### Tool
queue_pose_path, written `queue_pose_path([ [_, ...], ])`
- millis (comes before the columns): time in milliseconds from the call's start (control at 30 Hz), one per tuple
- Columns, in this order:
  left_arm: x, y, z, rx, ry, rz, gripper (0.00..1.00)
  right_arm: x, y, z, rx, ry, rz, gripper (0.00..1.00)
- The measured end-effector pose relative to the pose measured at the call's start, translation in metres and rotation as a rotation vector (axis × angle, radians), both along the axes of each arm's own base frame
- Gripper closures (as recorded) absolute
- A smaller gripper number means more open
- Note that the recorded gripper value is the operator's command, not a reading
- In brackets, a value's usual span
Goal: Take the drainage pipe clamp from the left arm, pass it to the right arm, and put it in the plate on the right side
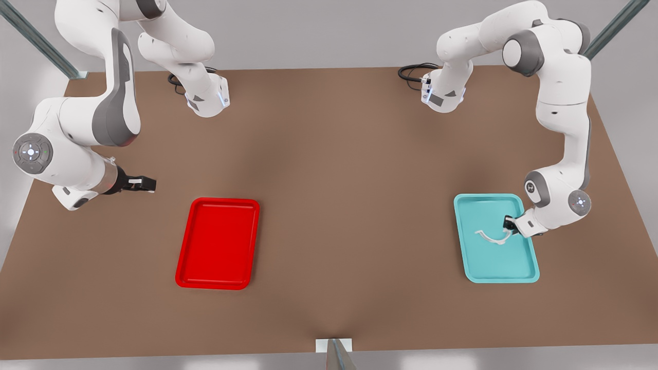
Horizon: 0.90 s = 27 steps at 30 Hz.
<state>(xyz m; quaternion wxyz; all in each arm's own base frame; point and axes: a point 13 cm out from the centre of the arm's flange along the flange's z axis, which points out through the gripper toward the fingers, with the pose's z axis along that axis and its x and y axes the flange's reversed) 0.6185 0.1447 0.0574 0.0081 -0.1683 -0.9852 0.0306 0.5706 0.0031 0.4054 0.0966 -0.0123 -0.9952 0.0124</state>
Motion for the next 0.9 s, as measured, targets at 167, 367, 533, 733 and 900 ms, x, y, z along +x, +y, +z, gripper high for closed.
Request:
queue_pose_path([
  [167,0.001,0.000,-0.002,0.002,0.002,0.079,0.55,-0.001,0.000,-0.001,0.000,0.004,0.000,0.00],
  [367,-0.003,0.000,-0.013,0.003,0.021,0.149,0.55,-0.003,0.000,-0.005,0.000,0.011,0.001,0.00],
  [533,-0.003,0.000,-0.012,0.029,0.024,0.154,0.55,-0.005,0.000,-0.008,0.000,0.018,0.001,0.00],
  [733,0.000,0.000,-0.010,0.045,0.021,0.170,0.64,-0.008,0.000,-0.012,0.000,0.028,0.002,0.00],
  [900,0.001,0.000,-0.010,0.050,0.020,0.187,0.65,-0.010,-0.001,-0.015,0.000,0.038,0.002,0.00],
])
